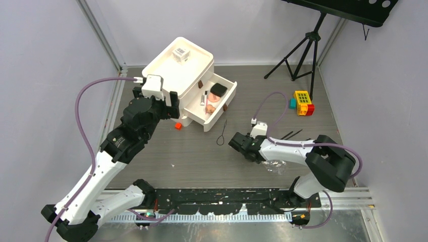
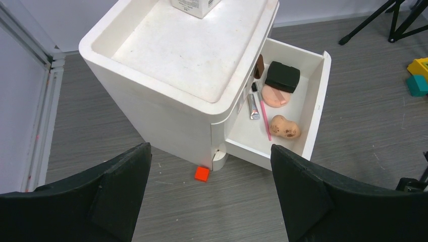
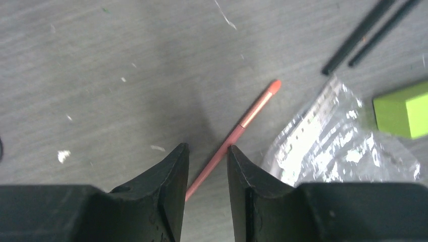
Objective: Organize the makeup
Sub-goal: Pick up the makeup brush from the center of the board.
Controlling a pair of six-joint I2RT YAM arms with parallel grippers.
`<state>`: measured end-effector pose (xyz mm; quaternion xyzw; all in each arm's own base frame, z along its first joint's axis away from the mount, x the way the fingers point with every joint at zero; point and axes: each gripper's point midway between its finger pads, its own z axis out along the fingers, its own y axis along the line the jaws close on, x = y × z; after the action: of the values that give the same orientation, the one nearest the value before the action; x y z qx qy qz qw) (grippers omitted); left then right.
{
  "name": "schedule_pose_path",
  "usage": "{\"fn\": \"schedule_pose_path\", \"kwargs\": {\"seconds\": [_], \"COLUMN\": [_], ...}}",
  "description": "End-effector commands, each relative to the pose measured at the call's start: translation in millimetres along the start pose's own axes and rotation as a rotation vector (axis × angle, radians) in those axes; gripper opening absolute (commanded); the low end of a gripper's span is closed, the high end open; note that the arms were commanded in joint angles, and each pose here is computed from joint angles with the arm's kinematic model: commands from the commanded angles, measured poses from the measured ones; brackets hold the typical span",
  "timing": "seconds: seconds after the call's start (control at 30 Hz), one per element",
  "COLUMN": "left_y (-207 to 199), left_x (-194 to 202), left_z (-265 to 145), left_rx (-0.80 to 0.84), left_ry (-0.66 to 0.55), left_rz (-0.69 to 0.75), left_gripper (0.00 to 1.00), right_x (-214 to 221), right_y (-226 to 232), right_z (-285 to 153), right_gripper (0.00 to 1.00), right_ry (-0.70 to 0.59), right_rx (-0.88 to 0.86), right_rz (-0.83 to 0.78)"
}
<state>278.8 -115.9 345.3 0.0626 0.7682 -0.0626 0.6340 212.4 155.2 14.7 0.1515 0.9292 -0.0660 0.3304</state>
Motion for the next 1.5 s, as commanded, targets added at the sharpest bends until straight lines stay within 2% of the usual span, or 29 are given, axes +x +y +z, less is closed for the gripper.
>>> {"fn": "schedule_pose_path", "kwargs": {"seconds": [0.0, 0.17, 0.33, 0.43, 0.6, 0.7, 0.73, 0.87, 1.0, 1.33, 1.47], "left_y": [-1, -1, 0, -1, -2, -2, -3, -4, -4, -6, -7], "left_x": [-15, -15, -14, -14, -12, -13, -13, -13, -13, -14, -13], "left_z": [-1, -2, -1, 0, 1, 1, 1, 1, 1, -1, 0], "left_rx": [0.007, 0.010, 0.004, 0.006, 0.007, 0.009, 0.009, 0.015, 0.017, 0.031, 0.036], "left_ry": [-0.056, -0.056, -0.056, -0.051, -0.047, -0.048, -0.048, -0.047, -0.048, -0.053, -0.050], "left_rz": [-0.036, -0.037, -0.035, -0.032, -0.030, -0.032, -0.033, -0.032, -0.034, -0.043, -0.045], "left_gripper": [0.90, 0.90, 0.90, 0.90, 0.90, 0.90, 0.90, 0.90, 0.90, 0.90, 0.90], "right_x": [-10, -11, -11, -13, -15, -17, -17, -21, -25, -17, -6], "right_y": [14, 48, 56, 48, 33, 33, 33, 29, 22, 12, 6], "right_z": [20, 35, 47, 49, 60, 64, 66, 69, 77, 93, 93], "right_gripper": [0.39, 0.39, 0.39, 0.38, 0.29, 0.27, 0.28, 0.44, 0.47, 0.34, 0.25], "right_ry": [-0.064, -0.078, -0.091, -0.099, -0.086, -0.090, -0.088, -0.097, -0.101, -0.133, -0.128], "right_rx": [-0.011, -0.079, -0.059, -0.028, 0.022, 0.036, 0.037, 0.056, 0.064, 0.142, 0.144], "right_rz": [-0.098, -0.199, -0.264, -0.218, -0.127, -0.120, -0.125, -0.132, -0.112, -0.116, -0.121]}}
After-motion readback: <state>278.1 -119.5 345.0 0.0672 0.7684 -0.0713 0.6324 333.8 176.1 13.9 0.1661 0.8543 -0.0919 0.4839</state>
